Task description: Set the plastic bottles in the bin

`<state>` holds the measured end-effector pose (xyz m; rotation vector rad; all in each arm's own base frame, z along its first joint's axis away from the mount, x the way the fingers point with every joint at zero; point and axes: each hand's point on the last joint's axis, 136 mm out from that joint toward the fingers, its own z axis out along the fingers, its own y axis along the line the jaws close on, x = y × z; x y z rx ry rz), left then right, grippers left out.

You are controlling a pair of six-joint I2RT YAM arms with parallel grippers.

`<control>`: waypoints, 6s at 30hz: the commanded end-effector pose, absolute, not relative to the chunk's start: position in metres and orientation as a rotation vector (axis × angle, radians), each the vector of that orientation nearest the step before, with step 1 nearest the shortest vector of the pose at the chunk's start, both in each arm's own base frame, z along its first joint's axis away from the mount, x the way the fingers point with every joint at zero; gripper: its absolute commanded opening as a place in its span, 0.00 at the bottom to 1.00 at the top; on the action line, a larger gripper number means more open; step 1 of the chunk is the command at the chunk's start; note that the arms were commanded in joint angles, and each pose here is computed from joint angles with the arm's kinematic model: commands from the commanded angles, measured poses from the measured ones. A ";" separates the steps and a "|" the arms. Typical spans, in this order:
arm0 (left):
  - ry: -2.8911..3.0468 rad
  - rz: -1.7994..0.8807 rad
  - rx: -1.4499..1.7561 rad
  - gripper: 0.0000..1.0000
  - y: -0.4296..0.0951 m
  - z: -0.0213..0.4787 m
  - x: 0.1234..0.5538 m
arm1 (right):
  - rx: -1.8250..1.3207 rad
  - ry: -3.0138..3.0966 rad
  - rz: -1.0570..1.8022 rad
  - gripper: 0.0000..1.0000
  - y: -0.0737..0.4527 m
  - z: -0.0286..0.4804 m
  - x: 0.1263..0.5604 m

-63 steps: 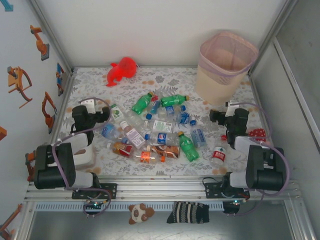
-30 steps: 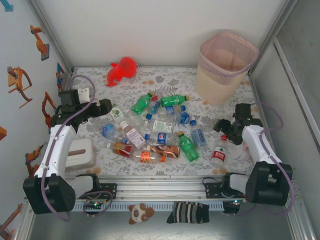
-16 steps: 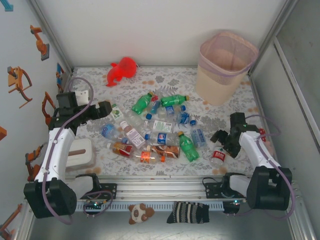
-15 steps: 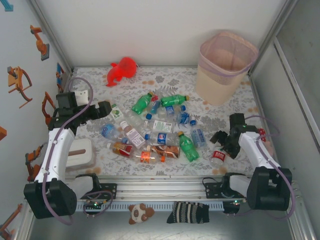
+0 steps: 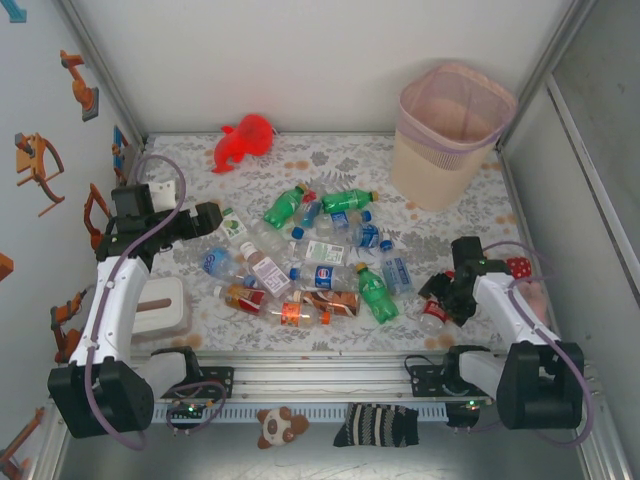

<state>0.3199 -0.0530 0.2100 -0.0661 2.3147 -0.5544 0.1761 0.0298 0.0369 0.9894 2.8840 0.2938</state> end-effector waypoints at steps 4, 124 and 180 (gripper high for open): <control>2.326 -0.540 -0.058 0.97 -0.051 0.206 0.315 | 0.996 2.867 0.239 0.70 0.025 0.038 0.174; 2.419 -0.547 -0.104 0.97 -0.048 0.178 0.322 | 0.593 2.323 -0.012 0.56 -0.100 0.300 0.512; 2.445 -0.587 -0.105 0.97 -0.052 0.171 0.323 | 0.161 2.643 0.484 0.79 0.039 0.194 0.542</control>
